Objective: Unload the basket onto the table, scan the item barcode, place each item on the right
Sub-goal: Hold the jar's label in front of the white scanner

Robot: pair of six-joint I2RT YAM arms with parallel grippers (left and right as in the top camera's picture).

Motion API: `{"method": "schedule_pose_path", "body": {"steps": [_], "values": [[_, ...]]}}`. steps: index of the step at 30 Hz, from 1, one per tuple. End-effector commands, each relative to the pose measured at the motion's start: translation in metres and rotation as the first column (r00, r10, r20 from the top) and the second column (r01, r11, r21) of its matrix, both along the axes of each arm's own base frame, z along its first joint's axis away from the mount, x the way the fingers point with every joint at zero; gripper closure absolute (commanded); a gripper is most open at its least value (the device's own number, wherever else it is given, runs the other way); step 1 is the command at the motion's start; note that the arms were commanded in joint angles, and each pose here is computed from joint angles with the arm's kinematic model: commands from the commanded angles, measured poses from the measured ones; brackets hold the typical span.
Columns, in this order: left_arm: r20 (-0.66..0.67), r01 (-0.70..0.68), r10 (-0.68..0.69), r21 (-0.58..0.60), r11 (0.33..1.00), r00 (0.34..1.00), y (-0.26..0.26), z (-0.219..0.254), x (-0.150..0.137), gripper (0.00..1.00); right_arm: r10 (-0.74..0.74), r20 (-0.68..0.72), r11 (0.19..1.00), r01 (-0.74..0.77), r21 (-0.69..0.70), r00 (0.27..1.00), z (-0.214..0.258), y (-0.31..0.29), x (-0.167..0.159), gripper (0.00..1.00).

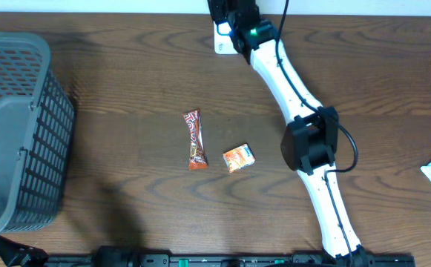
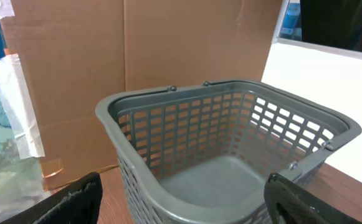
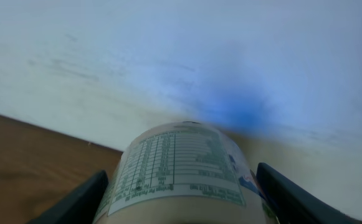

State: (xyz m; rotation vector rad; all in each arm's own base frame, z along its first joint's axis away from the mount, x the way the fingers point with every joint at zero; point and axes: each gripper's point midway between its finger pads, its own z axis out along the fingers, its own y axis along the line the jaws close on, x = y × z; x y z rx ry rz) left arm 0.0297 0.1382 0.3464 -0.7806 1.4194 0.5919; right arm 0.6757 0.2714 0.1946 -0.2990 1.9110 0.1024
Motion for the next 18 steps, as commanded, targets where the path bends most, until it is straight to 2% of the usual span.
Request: {"method": "schedule_pose_path", "body": {"steps": [1, 8, 18], "values": [[0.011, 0.000, 0.000, -0.006, 1.000, 1.000, 0.000, -0.001, 0.000, 0.16, -0.020, 0.042, 1.000, 0.020, -0.007, 0.999, -0.001, 0.001, 0.006, 0.55], [0.011, 0.000, 0.000, -0.006, 1.000, 1.000, 0.000, -0.001, 0.000, 0.17, -0.045, 0.058, 0.999, 0.046, -0.009, 0.997, -0.027, 0.000, 0.016, 0.55], [0.011, 0.000, 0.000, -0.006, 1.000, 1.000, 0.000, -0.001, 0.000, 0.17, -0.048, 0.046, 0.999, 0.049, -0.015, 0.998, -0.031, -0.002, 0.016, 0.53]]}}
